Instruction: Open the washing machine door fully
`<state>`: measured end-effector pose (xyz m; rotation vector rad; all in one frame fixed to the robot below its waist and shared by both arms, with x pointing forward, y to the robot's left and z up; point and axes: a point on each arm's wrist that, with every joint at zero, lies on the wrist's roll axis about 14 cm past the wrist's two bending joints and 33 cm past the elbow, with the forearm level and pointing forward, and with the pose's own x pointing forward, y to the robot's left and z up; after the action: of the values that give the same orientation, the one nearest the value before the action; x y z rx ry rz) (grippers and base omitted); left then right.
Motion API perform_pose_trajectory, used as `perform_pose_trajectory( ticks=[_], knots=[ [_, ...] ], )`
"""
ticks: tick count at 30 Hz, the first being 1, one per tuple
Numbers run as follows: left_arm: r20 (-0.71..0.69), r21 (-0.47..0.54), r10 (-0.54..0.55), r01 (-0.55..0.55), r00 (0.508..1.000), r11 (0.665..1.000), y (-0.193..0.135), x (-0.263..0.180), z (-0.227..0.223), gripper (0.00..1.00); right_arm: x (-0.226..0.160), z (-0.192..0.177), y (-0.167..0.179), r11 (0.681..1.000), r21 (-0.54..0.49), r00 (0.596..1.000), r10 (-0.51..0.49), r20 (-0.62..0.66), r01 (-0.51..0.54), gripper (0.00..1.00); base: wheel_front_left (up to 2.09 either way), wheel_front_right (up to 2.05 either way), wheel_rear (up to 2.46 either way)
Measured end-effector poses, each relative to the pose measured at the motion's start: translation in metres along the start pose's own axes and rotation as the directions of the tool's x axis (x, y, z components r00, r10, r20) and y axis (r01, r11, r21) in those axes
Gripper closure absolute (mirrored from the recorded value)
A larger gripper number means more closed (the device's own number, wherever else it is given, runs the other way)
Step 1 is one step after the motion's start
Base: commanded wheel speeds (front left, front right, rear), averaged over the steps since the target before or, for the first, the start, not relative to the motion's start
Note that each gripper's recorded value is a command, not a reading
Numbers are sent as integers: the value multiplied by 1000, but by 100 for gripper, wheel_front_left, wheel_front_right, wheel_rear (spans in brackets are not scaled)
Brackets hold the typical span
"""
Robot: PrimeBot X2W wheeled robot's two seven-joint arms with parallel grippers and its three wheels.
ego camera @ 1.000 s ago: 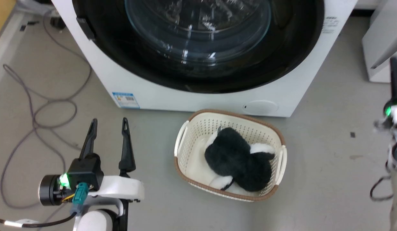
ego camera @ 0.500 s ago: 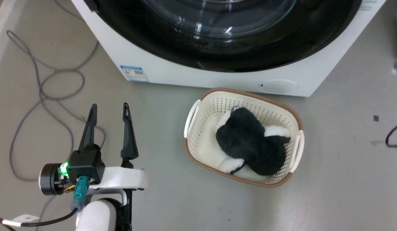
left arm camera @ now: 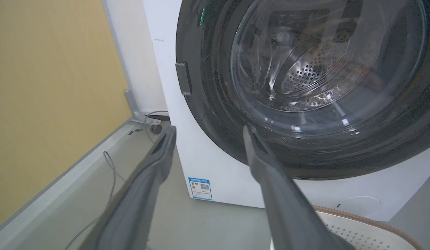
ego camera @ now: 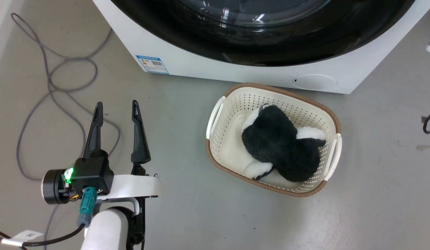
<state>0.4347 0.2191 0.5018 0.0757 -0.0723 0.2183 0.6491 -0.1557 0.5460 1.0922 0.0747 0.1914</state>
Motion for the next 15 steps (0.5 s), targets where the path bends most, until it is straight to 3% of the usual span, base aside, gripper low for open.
perform_pose_trajectory(
  ticks=[15],
  knots=[
    [27,1,13,-13,1000,1000,-2,9,0,0,18,-22,-9,998,47,980,-21,-196,31,100,0,0,0]
  ],
)
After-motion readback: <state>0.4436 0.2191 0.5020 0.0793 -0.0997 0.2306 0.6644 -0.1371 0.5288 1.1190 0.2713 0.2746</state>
